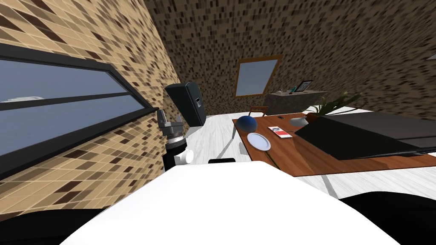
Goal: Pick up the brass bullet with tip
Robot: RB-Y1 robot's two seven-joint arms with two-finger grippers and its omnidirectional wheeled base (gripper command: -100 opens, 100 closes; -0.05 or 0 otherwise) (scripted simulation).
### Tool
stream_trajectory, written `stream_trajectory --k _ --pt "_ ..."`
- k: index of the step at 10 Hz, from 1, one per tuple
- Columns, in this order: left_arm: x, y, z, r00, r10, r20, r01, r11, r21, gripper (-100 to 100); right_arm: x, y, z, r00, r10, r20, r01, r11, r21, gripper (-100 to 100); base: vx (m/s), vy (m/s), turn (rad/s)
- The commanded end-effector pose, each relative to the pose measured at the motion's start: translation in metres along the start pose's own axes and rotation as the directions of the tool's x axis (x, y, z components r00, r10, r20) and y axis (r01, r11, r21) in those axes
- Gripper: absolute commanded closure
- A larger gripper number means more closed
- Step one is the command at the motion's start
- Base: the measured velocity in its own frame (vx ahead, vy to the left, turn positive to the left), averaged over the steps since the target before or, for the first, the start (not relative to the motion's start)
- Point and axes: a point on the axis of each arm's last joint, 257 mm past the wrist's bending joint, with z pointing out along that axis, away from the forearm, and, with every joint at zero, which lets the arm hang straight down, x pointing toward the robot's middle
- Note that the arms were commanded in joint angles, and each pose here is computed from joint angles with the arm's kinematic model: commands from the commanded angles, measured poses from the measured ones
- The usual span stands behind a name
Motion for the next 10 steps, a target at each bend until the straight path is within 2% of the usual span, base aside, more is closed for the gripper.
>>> stream_trajectory --k 1,2,3,6,10 --pt "0.0 0.0 0.0 1.0 0.0 0.0 0.0 1.0 0.0 0 0.003 -0.016 -0.002 0.999 -0.034 -0.013 0.035 0.999 0.028 -100 0.231 0.014 0.03" --pt "0.0 0.0 0.0 1.0 0.0 0.0 0.0 1.0 0.0 0 0.003 -0.016 -0.002 0.999 -0.034 -0.013 0.035 0.999 0.028 -100 0.092 -0.002 -0.003" --pt "0.0 0.0 0.0 1.0 0.0 0.0 0.0 1.0 0.0 0 0.003 -0.036 -0.01 0.996 -0.079 -0.029 0.081 0.995 0.061 -100 0.122 0.006 0.057" --pt "0.0 0.0 0.0 1.0 0.0 0.0 0.0 1.0 0.0 0 -0.011 -0.078 -0.027 0.98 -0.192 -0.056 0.198 0.972 0.126 -100 0.28 0.005 0.117" --pt "0.0 0.0 0.0 1.0 0.0 0.0 0.0 1.0 0.0 0 -0.038 -0.092 -0.032 0.959 -0.279 -0.043 0.282 0.948 0.147 -100 0.244 0.012 0.091"
